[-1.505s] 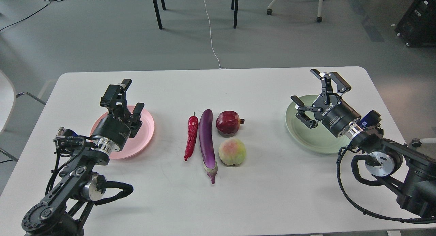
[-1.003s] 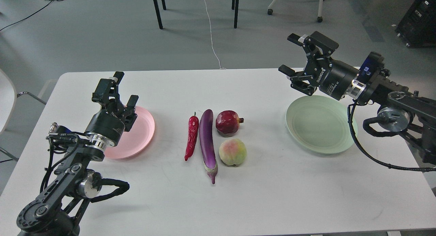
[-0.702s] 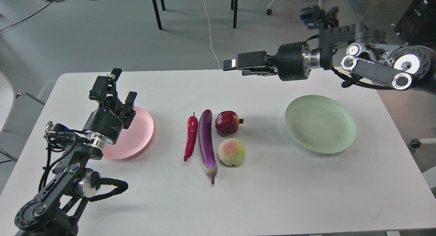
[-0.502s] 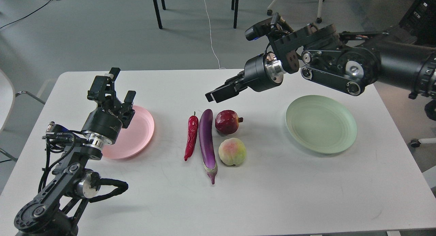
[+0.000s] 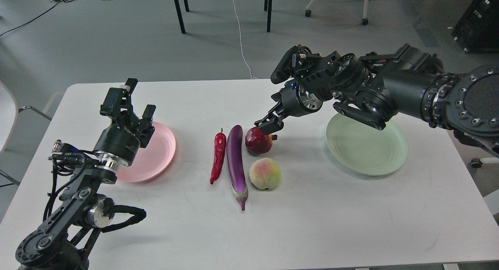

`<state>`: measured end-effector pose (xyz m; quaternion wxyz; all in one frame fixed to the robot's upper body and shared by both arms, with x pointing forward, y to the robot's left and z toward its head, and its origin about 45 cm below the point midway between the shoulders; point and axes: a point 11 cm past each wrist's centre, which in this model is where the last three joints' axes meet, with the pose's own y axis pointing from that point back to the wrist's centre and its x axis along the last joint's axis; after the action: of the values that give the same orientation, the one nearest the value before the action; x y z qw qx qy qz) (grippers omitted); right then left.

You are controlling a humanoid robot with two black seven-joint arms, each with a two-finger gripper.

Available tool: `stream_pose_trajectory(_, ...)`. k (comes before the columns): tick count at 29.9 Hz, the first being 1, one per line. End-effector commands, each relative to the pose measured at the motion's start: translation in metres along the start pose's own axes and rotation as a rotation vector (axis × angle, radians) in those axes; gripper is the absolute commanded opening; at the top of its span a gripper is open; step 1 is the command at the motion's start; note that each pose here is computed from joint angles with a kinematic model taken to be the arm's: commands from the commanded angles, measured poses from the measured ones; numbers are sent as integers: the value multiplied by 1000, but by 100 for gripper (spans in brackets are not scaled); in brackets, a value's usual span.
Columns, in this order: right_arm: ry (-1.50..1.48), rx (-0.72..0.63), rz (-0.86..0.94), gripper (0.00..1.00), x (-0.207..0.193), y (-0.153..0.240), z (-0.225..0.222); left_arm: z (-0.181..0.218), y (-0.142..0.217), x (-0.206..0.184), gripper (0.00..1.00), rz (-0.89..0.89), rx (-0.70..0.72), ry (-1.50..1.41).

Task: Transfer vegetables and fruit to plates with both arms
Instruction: 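Close the right gripper around the red pomegranate and lift it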

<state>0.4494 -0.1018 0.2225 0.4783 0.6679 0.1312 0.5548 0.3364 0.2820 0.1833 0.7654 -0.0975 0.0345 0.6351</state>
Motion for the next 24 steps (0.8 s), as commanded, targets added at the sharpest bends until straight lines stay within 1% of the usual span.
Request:
stream_pose_trajectory(1, -10, 11, 0, 98, -3, -2, -3, 0, 0, 0, 100, -1, 0, 1)
stream_pose_trajectory(6, -21, 21, 5, 98, -3, -4, -6, 1, 0, 0, 100, -1, -1, -2)
stream_pose_trajectory(13, -53, 49, -9, 98, -22, -14, -14, 1, 0, 0, 100, -1, -3, -3)
stream_pose_trajectory(24, -46, 56, 66, 98, -35, -24, -17, 2, 1, 1, 100, -1, -2, -4)
